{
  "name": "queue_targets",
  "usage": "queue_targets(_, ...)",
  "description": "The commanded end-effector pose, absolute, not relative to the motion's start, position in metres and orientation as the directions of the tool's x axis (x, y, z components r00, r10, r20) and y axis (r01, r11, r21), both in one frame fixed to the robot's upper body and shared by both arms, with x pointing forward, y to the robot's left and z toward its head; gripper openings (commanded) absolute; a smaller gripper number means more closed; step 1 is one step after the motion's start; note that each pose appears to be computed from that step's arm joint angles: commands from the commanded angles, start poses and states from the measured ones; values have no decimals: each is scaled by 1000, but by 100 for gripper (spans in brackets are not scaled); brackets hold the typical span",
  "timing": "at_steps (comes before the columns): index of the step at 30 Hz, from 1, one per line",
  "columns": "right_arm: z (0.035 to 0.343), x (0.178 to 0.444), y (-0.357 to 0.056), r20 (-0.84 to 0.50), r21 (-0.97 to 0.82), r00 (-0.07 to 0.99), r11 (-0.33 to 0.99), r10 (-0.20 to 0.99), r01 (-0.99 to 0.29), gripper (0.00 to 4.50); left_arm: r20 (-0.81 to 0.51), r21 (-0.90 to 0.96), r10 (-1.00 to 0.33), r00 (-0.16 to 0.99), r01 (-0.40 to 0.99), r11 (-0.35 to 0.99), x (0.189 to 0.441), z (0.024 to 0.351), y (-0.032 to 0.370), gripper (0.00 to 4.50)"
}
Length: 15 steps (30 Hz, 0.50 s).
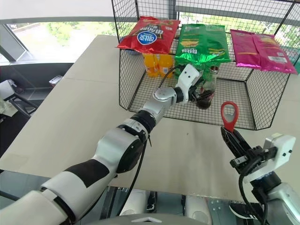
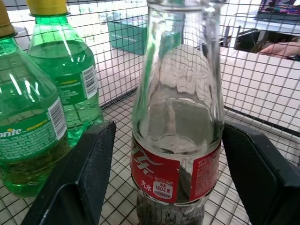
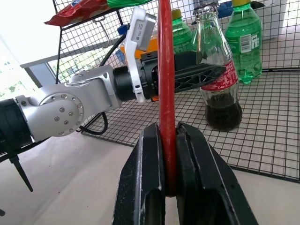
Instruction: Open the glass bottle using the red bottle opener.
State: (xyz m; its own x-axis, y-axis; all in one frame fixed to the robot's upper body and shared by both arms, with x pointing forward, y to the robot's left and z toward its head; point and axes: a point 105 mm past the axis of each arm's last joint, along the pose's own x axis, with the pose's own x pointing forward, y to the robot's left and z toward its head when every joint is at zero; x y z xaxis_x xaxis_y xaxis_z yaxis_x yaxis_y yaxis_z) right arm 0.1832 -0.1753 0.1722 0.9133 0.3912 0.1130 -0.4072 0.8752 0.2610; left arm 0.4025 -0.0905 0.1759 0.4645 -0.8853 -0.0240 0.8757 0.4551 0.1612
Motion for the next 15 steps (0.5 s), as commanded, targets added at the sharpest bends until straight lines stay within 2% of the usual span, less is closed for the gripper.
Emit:
queue_targets(1,184,181,-169,158,234,902,872,402,-430,0,52,187,-934,354,915,358,379,198,-125,365)
queue_targets(4,184,181,-169,158,235,901,871,404,-432,0,51,185,-938,342,920,346,379,198,-125,365)
queue_targets(7,184,183,-168,160,234,899,869,407,-435,0,50,184,-939,340,921,343,379,198,-124,280)
queue_targets(8,184,183,-168,161,234,899,869,408,-436,0,49,191,-938,344,918,347,380,198,-123,233)
queue_targets(9,184,184,-168,162,234,898,868,409,-437,0,46,194,-937,346,917,348,380,198,-123,220)
queue_targets(15,185,187,-167,166,231,895,866,415,-444,0,46,202,-939,341,917,343,380,198,-121,220)
